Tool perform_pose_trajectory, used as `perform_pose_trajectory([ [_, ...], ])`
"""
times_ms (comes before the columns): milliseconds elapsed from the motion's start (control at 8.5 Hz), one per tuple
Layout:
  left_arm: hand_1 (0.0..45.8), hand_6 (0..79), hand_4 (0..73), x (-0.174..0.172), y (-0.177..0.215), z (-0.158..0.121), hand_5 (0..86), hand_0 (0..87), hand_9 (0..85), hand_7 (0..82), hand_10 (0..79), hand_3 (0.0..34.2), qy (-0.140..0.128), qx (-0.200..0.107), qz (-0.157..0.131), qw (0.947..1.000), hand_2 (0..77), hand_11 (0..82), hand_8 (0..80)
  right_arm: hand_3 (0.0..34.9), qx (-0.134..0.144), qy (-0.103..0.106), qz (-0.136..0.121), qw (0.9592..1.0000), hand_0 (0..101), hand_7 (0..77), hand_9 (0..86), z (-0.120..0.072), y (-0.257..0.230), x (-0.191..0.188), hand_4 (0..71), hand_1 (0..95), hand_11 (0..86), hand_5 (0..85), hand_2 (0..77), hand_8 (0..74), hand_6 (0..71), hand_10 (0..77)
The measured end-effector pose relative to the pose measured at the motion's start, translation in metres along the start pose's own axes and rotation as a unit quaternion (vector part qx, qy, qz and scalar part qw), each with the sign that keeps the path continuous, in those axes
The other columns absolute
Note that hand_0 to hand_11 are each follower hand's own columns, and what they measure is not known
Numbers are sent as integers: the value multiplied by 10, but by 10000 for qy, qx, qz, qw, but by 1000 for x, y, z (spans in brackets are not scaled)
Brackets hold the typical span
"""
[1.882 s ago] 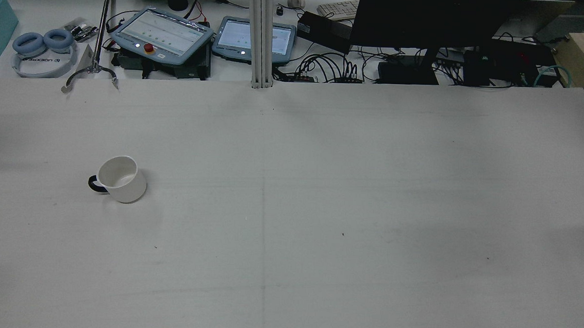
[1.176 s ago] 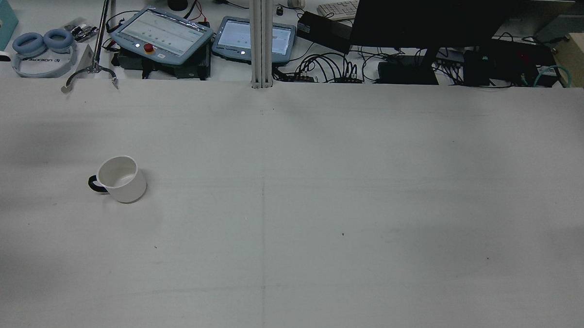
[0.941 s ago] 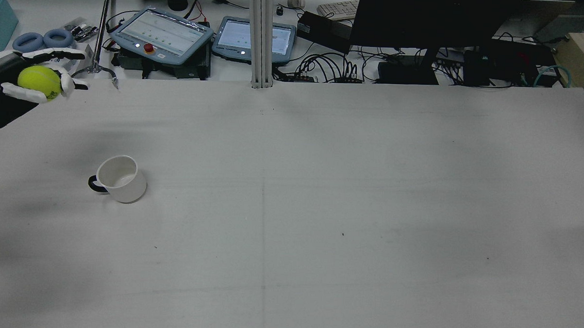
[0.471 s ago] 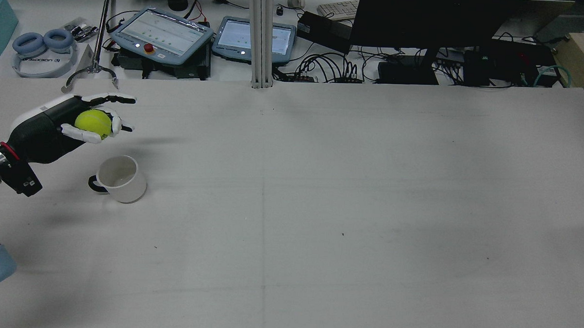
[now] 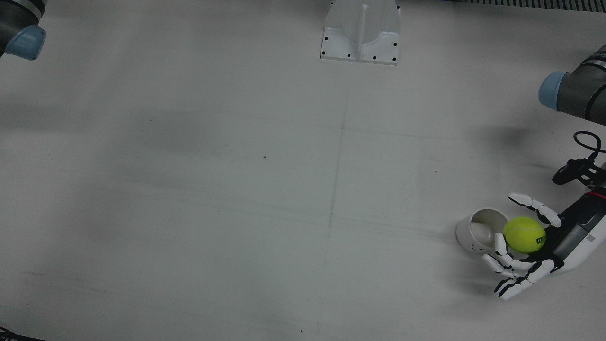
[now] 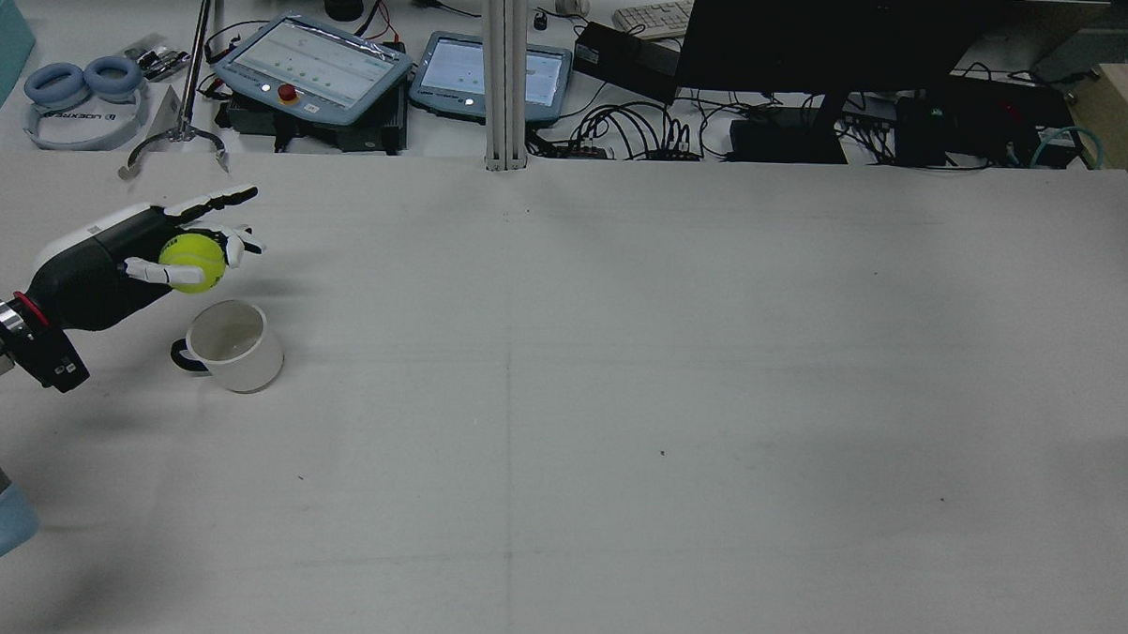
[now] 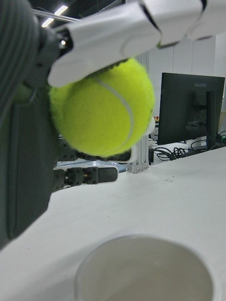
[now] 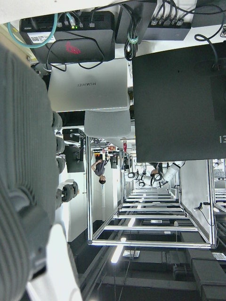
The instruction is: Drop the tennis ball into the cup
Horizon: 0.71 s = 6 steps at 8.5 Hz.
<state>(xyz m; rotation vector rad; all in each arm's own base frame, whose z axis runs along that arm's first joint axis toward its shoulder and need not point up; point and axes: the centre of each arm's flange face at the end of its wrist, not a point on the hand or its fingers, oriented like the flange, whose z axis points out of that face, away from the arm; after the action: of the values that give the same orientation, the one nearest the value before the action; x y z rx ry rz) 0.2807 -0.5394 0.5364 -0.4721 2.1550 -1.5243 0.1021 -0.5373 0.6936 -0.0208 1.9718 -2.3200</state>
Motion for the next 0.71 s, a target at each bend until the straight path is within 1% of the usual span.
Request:
perform_pose_trajectory([
  [118, 76, 545, 98, -1, -3, -1, 71, 447, 360, 447, 38, 0, 8, -27, -3, 10000, 153, 76, 196, 0, 0, 0, 0, 10000, 0, 0, 0, 0, 0, 0, 0, 5, 5, 0, 5, 0, 0, 0],
  [235, 76, 447, 71, -1, -4, -1, 71, 395, 235, 365, 22, 0, 13, -43, -5, 10000, 153, 22, 49, 0, 0, 0, 0, 10000, 0, 0, 0, 0, 0, 0, 0, 5, 5, 0, 5, 0, 0, 0],
  [353, 60, 229, 55, 0, -4, -1, 54, 298, 11, 158, 5, 0, 20, -61, -13, 10000, 185, 16, 54, 0, 0, 0, 0, 10000, 0, 0, 0, 0, 0, 0, 0, 5, 5, 0, 5, 0, 0, 0],
  [471, 60, 213, 49, 1, -2, -2, 54, 298, 16, 11, 5, 0, 31, -79, -32, 10000, 185, 16, 44, 0, 0, 0, 0, 10000, 0, 0, 0, 0, 0, 0, 0, 5, 5, 0, 5, 0, 0, 0],
  [588, 60, 213, 49, 6, 1, -4, 54, 298, 16, 11, 5, 0, 55, -115, -87, 9999, 185, 16, 44, 0, 0, 0, 0, 10000, 0, 0, 0, 0, 0, 0, 0, 5, 5, 0, 5, 0, 0, 0],
  [706, 60, 164, 44, 26, -1, -13, 54, 317, 44, 5, 5, 0, 204, -82, -132, 9997, 191, 16, 65, 0, 1, 0, 0, 10000, 0, 0, 0, 0, 0, 0, 0, 5, 5, 0, 5, 0, 0, 0],
])
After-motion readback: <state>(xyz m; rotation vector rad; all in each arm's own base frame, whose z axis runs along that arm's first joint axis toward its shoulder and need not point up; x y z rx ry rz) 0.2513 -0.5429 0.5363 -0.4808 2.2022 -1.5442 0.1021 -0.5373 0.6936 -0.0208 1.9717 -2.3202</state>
